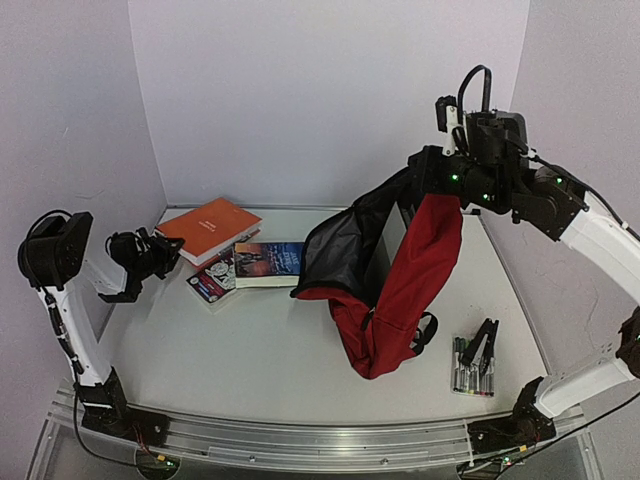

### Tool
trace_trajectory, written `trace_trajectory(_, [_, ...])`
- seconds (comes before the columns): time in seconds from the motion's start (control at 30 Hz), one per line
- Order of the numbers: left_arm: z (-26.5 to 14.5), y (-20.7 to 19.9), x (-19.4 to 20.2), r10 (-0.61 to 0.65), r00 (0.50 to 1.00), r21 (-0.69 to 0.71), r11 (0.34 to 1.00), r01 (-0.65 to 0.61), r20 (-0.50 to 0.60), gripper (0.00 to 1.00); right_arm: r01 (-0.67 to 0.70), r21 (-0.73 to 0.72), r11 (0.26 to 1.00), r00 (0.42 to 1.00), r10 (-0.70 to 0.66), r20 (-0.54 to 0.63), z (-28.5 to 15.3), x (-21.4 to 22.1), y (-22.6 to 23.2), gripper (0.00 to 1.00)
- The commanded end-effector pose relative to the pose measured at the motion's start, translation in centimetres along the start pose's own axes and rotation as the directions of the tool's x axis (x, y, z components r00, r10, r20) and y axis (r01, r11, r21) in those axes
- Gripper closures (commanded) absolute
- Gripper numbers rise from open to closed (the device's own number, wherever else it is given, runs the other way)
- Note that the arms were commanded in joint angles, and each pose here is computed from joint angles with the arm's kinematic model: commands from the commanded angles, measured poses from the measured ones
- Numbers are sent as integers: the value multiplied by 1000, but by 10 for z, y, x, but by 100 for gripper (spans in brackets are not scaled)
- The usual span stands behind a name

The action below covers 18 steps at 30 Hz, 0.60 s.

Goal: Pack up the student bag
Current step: Pick up the book from the center of the board.

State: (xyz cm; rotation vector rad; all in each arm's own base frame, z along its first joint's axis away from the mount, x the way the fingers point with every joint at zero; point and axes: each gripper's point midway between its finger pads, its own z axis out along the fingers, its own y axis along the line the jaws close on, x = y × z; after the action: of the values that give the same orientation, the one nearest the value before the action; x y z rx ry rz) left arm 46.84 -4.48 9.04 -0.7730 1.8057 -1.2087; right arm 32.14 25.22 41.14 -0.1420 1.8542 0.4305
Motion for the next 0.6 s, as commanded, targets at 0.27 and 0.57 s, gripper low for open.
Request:
trace_trajectory(0.27, [-70, -118, -4, 288, 951, -73, 952, -296, -110, 79, -3, 6, 1000, 998, 3, 55, -11, -21, -1, 100])
trace_trajectory(0.57, [-142, -170, 34, 323, 902, -116, 923, -367, -288, 87, 8, -4, 1000, 999, -8, 42, -11, -18, 1, 100])
